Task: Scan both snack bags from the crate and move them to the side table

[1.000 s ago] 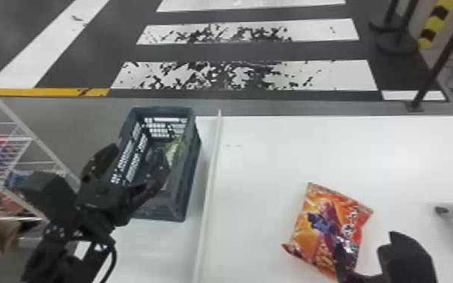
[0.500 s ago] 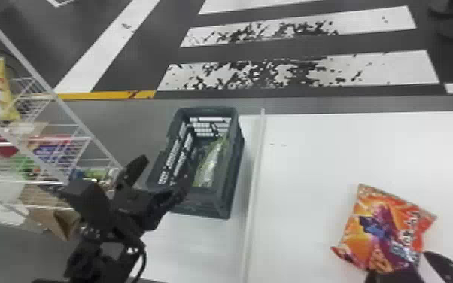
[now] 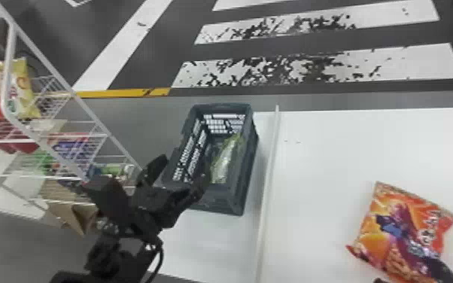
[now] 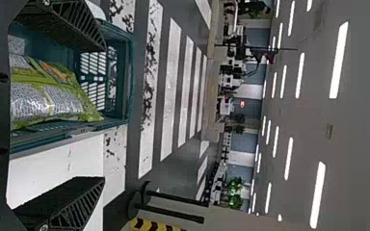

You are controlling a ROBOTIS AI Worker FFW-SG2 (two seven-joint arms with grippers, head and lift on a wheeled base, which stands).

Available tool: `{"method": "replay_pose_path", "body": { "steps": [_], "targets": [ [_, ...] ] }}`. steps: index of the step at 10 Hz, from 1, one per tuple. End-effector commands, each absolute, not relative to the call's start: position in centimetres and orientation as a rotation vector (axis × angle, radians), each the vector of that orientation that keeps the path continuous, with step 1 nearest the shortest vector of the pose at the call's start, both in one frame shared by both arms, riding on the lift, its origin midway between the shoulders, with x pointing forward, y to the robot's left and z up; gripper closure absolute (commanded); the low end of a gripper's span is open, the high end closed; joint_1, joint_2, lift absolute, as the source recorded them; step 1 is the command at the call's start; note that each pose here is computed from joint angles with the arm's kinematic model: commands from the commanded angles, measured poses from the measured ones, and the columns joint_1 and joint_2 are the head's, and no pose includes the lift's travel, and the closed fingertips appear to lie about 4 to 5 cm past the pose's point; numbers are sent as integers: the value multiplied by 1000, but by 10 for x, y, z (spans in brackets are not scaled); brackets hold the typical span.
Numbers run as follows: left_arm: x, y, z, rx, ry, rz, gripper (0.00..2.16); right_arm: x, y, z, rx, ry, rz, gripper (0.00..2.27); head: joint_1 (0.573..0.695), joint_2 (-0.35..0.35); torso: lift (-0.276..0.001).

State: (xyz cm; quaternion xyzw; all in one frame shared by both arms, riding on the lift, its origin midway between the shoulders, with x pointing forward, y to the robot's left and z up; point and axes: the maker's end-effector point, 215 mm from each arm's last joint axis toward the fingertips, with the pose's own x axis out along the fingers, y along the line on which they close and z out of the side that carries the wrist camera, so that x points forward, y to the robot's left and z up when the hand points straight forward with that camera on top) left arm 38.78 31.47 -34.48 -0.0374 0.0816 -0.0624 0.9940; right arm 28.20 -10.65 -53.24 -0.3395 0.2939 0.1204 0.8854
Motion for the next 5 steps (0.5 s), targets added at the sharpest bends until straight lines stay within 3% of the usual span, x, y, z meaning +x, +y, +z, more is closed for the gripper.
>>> {"method": "replay_pose_path", "body": {
  "steps": [1,5],
  "targets": [
    [388,318,-344,-78,164,-124,36,286,-101,-540,-724,600,265,167,695,348,-29],
    [389,317,-341,-80,157,-132,36,298,-96,-549,-745,581,281,167,695,350,-29]
  ]
}}
